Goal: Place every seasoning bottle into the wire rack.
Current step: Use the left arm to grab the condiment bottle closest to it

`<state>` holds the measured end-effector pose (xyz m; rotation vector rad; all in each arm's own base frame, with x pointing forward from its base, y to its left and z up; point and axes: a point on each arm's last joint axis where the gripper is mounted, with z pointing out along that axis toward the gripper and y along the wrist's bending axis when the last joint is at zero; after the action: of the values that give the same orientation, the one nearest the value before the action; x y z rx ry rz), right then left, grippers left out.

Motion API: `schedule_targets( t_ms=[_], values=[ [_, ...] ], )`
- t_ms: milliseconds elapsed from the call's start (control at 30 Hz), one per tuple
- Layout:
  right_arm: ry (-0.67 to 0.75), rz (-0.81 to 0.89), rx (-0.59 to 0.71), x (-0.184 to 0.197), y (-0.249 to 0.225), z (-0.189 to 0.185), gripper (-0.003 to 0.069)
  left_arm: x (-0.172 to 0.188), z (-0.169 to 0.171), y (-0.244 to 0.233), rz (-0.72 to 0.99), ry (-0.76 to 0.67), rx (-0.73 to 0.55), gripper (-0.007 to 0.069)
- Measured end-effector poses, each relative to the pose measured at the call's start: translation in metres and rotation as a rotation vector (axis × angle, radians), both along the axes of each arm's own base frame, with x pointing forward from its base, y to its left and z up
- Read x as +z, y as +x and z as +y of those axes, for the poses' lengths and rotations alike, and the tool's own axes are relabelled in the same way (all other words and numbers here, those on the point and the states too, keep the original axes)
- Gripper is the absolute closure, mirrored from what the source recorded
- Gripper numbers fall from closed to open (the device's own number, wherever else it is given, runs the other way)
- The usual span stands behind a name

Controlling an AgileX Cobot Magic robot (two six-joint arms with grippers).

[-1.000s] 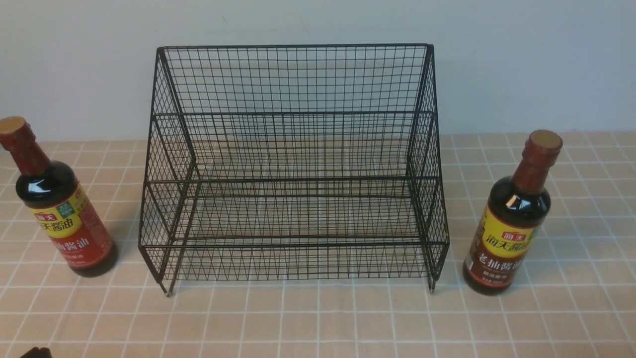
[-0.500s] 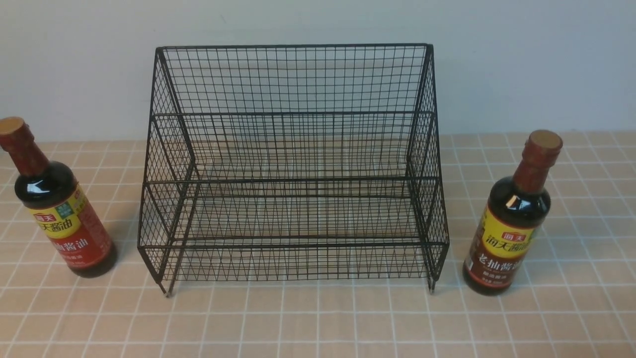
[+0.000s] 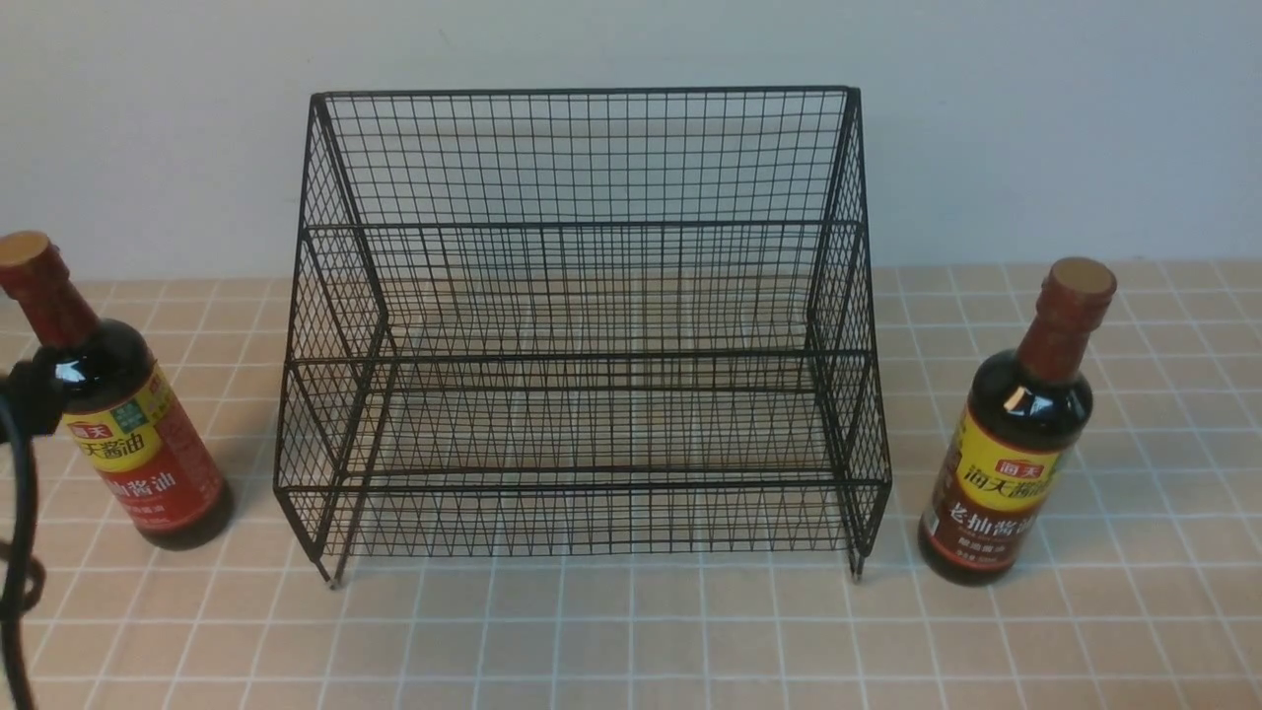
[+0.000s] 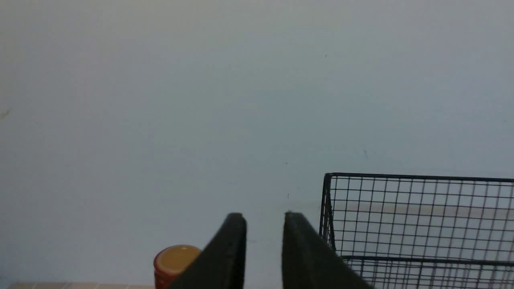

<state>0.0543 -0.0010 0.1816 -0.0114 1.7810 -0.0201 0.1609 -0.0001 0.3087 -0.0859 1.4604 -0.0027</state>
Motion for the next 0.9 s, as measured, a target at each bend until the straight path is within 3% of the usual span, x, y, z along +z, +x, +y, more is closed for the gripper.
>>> schedule_targets(
  t_ms=[200,333,500,900],
  values=[
    [0.000,0.000,0.000,0.000,0.000,0.000,0.0672,0.004,0.006,0.033,0.005,-0.030,0.092,0.0211],
    [0.000,0.000,0.000,0.000,0.000,0.000,0.0672,0.003,0.014,0.049,-0.003,-0.041,0.200,0.0100],
    [0.000,0.000,0.000,0.000,0.000,0.000,0.0672,0.002,0.018,0.070,0.019,-0.039,0.261,0.0062],
    [0.000,0.000,0.000,0.000,0.000,0.000,0.0672,-0.029,0.027,0.108,0.176,-0.033,0.351,0.0062]
  ],
)
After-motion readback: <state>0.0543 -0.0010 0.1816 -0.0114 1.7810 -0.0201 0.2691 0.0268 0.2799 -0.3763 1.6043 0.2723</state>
